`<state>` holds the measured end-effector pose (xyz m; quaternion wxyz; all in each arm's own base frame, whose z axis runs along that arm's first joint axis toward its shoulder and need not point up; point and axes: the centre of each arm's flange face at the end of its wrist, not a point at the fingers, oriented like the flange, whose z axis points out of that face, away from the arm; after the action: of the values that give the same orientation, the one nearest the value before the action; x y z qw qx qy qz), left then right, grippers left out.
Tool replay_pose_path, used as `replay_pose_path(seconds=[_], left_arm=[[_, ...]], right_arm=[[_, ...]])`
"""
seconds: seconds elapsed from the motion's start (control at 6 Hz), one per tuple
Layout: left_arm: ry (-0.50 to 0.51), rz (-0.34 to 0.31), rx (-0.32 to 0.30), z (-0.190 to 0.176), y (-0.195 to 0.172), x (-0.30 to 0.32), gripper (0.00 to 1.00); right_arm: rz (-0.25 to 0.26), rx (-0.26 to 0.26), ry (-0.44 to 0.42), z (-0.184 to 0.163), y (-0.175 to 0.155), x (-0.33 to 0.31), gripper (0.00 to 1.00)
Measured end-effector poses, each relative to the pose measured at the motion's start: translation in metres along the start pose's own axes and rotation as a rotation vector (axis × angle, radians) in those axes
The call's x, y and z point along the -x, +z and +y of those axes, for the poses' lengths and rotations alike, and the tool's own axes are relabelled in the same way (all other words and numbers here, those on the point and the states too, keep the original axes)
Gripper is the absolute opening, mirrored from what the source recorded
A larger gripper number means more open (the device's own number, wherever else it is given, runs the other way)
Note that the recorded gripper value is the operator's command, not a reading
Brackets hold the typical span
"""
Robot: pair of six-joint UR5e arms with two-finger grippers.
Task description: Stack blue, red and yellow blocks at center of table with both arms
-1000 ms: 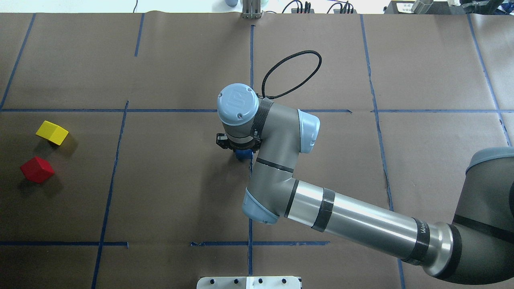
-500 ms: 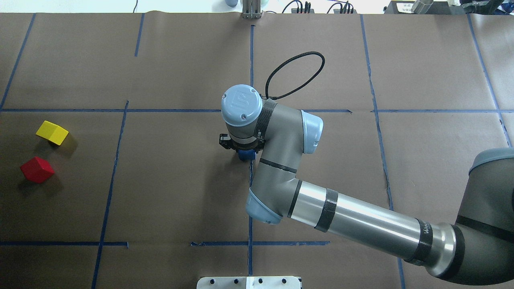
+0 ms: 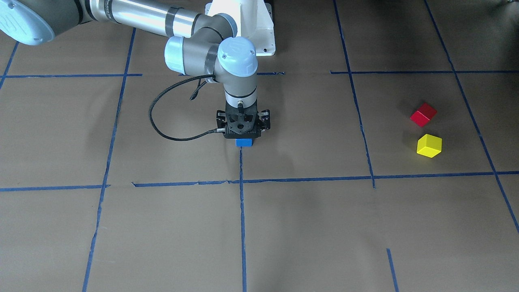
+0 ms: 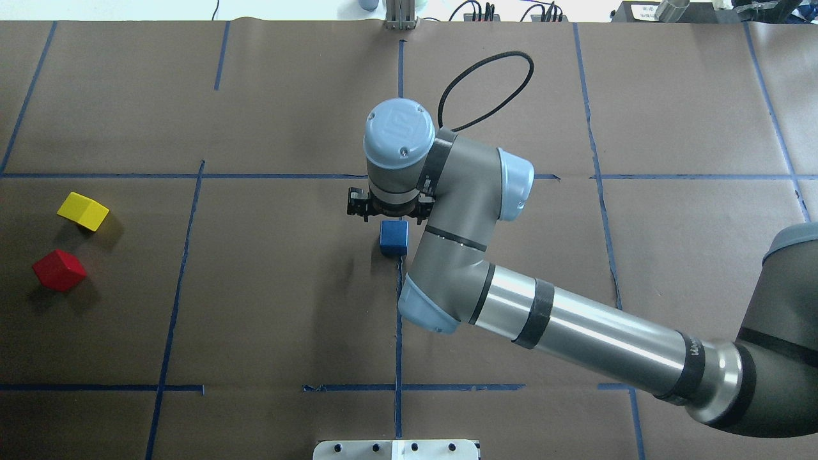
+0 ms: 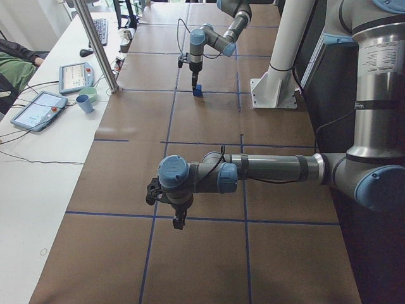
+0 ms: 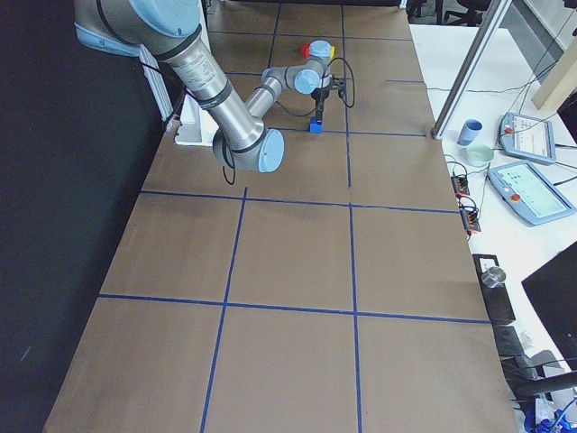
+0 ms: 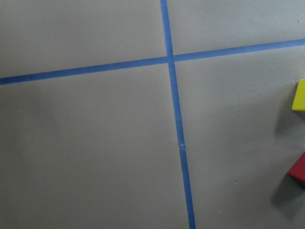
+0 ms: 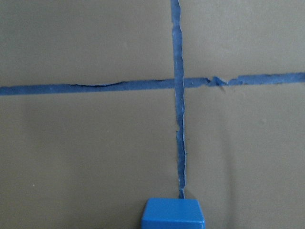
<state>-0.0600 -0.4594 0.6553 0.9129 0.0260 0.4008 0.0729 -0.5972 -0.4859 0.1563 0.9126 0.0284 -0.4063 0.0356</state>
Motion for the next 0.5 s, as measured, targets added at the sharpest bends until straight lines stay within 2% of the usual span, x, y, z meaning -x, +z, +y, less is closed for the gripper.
replay_pose_path(seconds=[0.33,0.5], left_arm=[[0.04,-0.002,-0.011,-0.019,-0.005,-0.019,1.0],[0.072,-0.004,-0.038,-0.043,-0.018,-0.032,1.0]], right_arm=[[-0.014,0.018,-0.039,-0.059,-0.049,-0.051,1.0],[-0.008,0.027,-0.087,-0.091,-0.062,-0.111,1.0]])
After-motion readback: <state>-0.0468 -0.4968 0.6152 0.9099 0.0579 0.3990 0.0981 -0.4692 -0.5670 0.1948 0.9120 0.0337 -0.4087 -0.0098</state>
